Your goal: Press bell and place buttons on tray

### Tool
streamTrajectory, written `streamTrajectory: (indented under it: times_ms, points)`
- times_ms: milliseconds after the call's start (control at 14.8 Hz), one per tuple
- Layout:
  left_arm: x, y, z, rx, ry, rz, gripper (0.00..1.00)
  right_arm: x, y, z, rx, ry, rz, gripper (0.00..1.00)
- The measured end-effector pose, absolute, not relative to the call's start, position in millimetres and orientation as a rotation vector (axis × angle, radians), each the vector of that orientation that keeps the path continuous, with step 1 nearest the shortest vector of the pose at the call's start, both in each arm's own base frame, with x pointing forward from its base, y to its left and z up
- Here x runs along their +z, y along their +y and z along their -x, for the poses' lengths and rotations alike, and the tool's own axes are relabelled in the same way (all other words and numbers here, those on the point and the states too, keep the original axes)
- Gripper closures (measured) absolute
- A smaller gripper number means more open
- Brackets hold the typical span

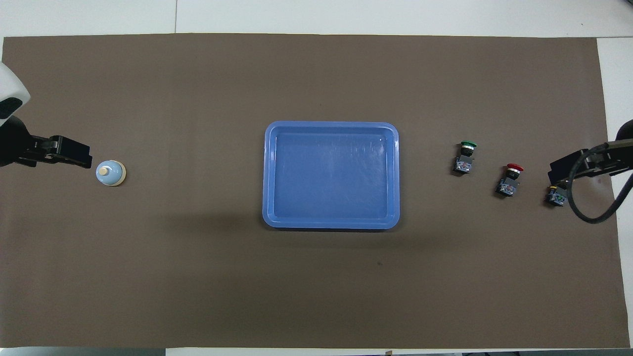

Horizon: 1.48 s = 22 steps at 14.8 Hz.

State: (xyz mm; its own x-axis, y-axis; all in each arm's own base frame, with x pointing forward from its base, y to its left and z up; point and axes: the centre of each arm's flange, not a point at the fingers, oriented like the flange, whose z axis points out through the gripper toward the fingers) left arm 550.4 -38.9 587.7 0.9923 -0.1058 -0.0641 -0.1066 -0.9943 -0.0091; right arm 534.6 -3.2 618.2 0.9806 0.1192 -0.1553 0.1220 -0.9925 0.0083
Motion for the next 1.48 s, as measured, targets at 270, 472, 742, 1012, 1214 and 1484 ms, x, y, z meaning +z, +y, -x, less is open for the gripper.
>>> streamTrajectory:
  times_ms: [270, 472, 742, 1012, 1214, 1484]
  points:
    - [585, -33, -551, 0.098, 0.150, 3.124, 0.38, 618, -3, -535, -0.242, 0.189, -3.109, 0.00]
    - [570, -7, -556, 0.092, 0.077, 3.129, 0.72, 618, -3, -535, -0.242, 0.189, -3.109, 0.00]
    - [499, 23, -575, 0.086, 0.001, 3.133, 0.99, 618, -3, -535, -0.242, 0.189, -3.109, 0.00]
    - [430, 45, -603, 0.075, -0.044, 3.137, 0.99, 618, -3, -535, -0.242, 0.189, -3.109, 0.00]
    - [398, 58, -598, 0.068, -0.076, 3.137, 0.99, 618, -3, -535, -0.242, 0.189, -3.109, 0.00]
    - [372, 56, -587, 0.111, -0.072, 3.139, 0.99, 618, -3, -535, -0.242, 0.189, -3.109, 0.00]
